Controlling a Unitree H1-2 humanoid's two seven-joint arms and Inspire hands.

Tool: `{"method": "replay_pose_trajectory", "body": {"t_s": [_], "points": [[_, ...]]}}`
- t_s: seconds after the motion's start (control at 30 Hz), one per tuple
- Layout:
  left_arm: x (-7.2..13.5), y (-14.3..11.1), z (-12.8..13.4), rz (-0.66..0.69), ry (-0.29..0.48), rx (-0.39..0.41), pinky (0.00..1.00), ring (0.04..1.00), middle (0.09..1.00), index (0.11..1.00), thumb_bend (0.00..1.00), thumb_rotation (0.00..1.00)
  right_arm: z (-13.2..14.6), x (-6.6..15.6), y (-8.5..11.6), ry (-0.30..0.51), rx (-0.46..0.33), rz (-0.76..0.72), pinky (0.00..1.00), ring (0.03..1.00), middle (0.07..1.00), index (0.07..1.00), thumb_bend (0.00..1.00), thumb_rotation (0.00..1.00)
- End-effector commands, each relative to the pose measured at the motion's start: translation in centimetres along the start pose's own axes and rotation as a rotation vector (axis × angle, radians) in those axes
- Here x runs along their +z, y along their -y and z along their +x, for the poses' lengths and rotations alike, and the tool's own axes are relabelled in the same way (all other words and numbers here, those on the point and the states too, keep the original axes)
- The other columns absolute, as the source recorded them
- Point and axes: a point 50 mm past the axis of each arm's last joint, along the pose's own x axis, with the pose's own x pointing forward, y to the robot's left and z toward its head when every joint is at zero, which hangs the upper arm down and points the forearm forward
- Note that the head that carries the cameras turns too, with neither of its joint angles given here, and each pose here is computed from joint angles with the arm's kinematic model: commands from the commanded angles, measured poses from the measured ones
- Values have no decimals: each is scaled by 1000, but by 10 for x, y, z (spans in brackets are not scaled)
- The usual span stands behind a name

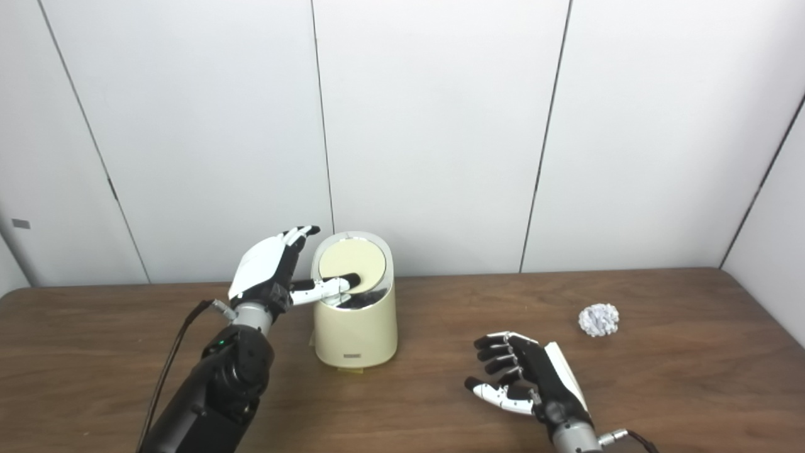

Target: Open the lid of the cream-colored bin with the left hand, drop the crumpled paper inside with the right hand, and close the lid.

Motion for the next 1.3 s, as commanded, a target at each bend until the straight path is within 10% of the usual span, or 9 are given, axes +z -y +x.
{"method": "replay_pose_trajectory", "body": {"t_s": [0.0,0.6,0.93,1.07,1.17,1.27], "points": [[22,-25,14,80,95,94,1000,1000,973,958,1000,359,-3,-4,-4,-32,43,-5,533,596,633,630,357,0],[24,-16,8,758,261,223,1000,1000,1000,1000,1000,245,-4,-1,-5,-23,45,-6,543,606,639,637,354,0],[17,-16,11,856,249,213,1000,1000,999,1000,726,66,-5,1,-6,-24,49,-16,542,604,637,639,351,0],[16,-21,9,734,233,216,1000,1000,986,989,975,338,-5,1,-5,-23,48,-13,537,599,636,635,349,0],[20,-26,11,689,239,243,1000,998,964,966,830,867,-5,1,-4,-23,49,-13,536,598,636,635,349,0],[30,-37,15,642,238,262,1000,988,954,955,800,986,-5,0,-4,-26,47,-3,536,600,636,635,354,0]]}}
